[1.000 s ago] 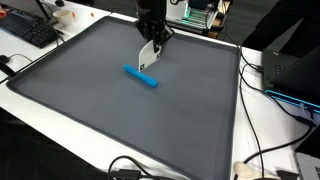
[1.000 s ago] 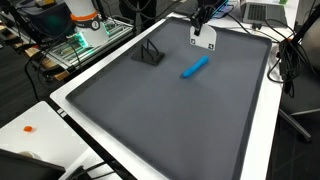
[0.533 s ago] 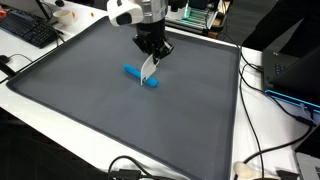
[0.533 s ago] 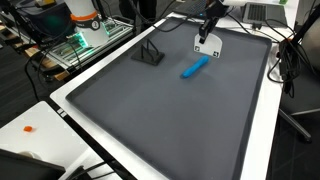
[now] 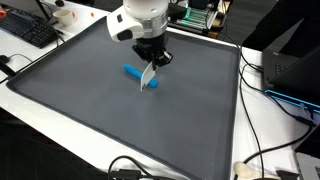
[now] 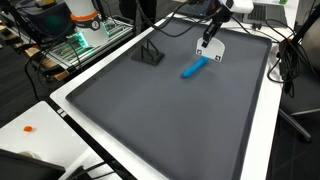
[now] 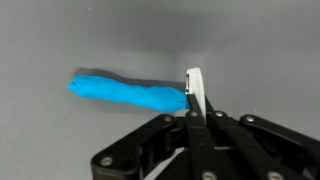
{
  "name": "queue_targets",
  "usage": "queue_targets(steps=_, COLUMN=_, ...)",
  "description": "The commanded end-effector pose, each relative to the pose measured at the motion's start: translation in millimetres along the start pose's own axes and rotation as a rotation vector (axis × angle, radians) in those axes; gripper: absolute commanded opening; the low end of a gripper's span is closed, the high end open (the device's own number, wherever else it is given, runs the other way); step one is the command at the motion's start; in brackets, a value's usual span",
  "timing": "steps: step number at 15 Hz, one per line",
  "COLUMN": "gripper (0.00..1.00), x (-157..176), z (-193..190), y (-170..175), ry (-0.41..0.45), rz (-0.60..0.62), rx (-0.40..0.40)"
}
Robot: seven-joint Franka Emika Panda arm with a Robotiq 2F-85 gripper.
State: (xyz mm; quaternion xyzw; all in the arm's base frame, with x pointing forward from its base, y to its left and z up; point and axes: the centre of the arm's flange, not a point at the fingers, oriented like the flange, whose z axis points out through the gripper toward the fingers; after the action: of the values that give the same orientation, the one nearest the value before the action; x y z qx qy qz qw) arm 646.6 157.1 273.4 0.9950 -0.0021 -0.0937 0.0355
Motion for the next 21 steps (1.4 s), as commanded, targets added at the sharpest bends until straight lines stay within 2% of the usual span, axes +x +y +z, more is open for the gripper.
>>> queue_targets(steps=1, gripper=0.01, x=14, z=4, y=-4, ry=-0.017, rz=-0.019, rx=-0.044)
queue_targets(steps=21, gripper=0.01, x=25, z=39, y=1, ry=-0.072, rz=-0.007, rx=-0.074)
